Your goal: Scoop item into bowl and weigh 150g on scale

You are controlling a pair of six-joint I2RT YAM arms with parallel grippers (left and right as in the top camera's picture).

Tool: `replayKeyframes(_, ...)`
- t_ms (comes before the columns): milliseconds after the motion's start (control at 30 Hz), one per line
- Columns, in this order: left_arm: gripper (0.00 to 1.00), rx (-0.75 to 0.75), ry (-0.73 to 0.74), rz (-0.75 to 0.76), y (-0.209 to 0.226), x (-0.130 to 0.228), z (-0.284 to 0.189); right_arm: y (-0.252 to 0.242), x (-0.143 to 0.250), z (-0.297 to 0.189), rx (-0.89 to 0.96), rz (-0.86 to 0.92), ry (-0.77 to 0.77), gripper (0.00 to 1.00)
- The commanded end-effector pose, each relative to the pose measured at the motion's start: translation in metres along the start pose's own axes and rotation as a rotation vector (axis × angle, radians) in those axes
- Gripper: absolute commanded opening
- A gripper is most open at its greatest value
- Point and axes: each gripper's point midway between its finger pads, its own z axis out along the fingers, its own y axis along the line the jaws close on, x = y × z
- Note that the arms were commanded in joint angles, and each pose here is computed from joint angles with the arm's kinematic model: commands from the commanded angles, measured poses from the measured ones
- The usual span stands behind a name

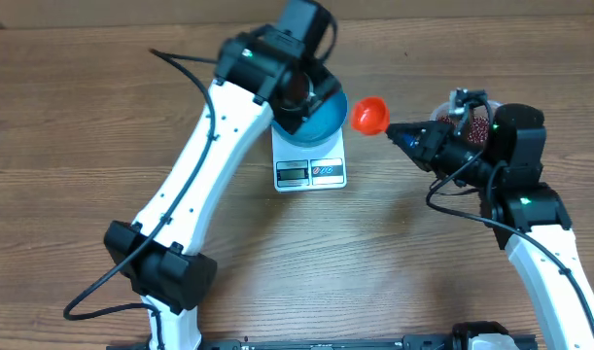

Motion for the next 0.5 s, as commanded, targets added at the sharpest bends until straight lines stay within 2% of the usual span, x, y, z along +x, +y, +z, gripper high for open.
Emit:
replayKeyframes(0,0.63,0.045,-0.04,0.166,-0.002,-0.01,-0.026,-0.002,-0.009,-0.008,0.011,-0.013,-0.022,0.04)
replayKeyframes(200,0.56,0.027,-0.145,0.393,0.008,-0.041,-0.048,-0.016,-0.013,-0.027,0.157,-0.058,-0.019,0.04)
replayKeyframes(333,0.59,0.013,-0.22,0.514,0.016,-0.061,-0.071,-0.012,-0.025,-0.05,0.32,-0.14,-0.043,0.04)
replayKeyframes(467,0.66,-0.011,-0.309,0.529,0.027,-0.082,-0.095,-0.001,-0.042,-0.071,0.464,-0.225,-0.023,0.04)
